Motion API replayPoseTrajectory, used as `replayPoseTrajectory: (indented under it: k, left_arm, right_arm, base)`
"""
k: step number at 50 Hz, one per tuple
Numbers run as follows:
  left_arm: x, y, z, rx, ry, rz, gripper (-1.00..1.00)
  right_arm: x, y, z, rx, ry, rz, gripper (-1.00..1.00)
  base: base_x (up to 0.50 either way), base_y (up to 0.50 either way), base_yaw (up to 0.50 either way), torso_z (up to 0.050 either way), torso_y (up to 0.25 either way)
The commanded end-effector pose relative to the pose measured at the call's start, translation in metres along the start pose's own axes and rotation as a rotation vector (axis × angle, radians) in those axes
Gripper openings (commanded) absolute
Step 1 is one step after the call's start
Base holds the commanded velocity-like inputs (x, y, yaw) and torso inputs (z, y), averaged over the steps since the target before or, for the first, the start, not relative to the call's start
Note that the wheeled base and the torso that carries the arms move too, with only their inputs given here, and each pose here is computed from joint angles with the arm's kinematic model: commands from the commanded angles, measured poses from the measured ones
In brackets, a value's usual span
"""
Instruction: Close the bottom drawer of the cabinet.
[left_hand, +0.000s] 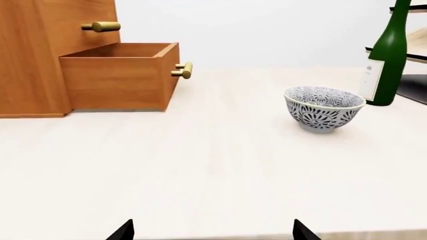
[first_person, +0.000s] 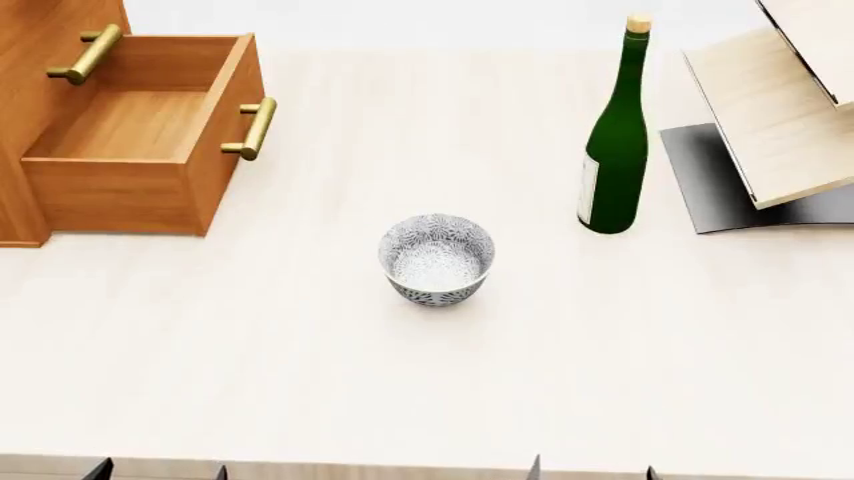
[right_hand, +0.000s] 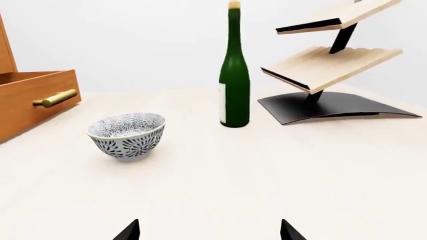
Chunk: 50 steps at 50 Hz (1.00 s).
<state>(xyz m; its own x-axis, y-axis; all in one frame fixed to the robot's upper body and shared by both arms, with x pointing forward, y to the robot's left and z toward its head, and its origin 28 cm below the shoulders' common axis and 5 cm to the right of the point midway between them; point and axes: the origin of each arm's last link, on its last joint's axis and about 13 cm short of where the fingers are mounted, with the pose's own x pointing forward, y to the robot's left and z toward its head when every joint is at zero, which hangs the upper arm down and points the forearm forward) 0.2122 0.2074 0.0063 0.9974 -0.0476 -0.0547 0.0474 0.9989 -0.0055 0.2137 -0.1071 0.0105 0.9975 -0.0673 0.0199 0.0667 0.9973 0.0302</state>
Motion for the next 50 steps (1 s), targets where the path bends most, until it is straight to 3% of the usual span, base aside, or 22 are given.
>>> replayPoseTrajectory:
  k: [1, 25, 28, 50]
  left_arm:
    - [0.0016, -0.0007, -0.0030, 0.001, 0.001, -0.005, 1.00]
    - [0.0002, -0.0004, -0.0017, -0.003, -0.004, 0.001, 1.00]
    - [0.0001, -0.0002, -0.0016, -0.003, -0.005, 0.002, 1.00]
    - [0.0002, -0.0007, -0.0018, -0.002, -0.003, -0.005, 1.00]
  right_arm:
    - [0.0013, -0.0030, -0.0045, 0.036, -0.018, 0.000, 1.00]
    - [-0.0001, -0.0018, -0.0048, 0.002, -0.042, -0.009, 1.00]
    - [-0.0003, -0.0014, -0.0048, -0.028, -0.051, -0.027, 1.00]
    - [0.0001, -0.0006, -0.0047, -0.019, -0.040, -0.010, 1.00]
  base:
    - [0.00, 0.00, 0.00, 0.000, 0.000]
    - [0.00, 0.01, 0.00, 0.000, 0.000]
    - [0.00, 0.50, 0.00, 0.000, 0.000]
    - [0.00, 0.50, 0.00, 0.000, 0.000]
